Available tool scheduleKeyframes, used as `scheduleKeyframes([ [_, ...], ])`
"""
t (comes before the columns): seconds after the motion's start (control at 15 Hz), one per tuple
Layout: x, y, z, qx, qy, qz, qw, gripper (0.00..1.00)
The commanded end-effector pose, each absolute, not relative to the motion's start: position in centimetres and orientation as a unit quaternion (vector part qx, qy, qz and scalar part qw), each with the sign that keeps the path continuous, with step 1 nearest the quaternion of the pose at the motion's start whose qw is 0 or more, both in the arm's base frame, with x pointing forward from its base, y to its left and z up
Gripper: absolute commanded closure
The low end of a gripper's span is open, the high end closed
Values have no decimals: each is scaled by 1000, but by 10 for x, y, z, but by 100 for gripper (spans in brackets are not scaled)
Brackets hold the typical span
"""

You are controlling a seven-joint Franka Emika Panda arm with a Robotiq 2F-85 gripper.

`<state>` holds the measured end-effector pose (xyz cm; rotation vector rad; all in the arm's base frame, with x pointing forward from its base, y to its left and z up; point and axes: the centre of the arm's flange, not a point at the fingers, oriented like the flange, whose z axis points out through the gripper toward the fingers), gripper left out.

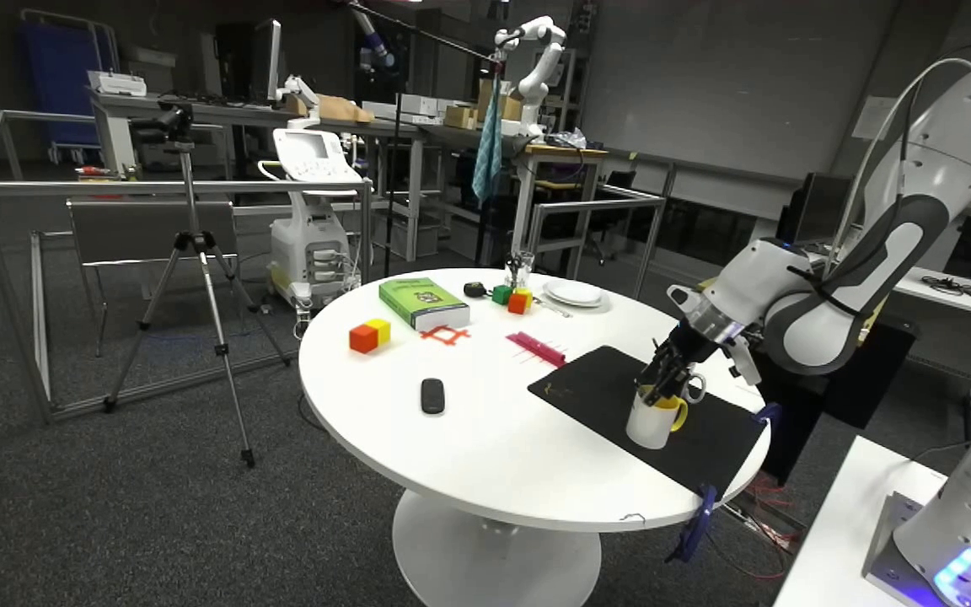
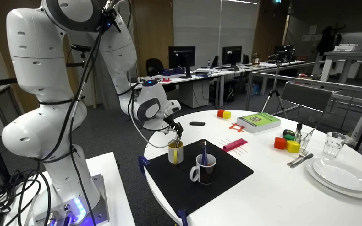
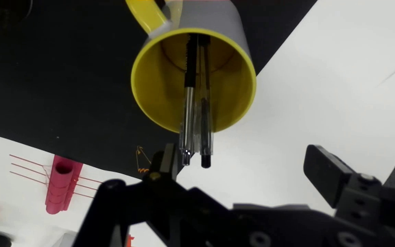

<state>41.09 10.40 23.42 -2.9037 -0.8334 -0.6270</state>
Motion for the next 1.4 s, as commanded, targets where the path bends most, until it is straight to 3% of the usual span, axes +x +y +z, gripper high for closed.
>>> scheduleKeyframes([
  [0.0,402,79,266,-939,-272,-204,46,0],
  [1.33,403,90,263,-938,-288,-183,61,0],
])
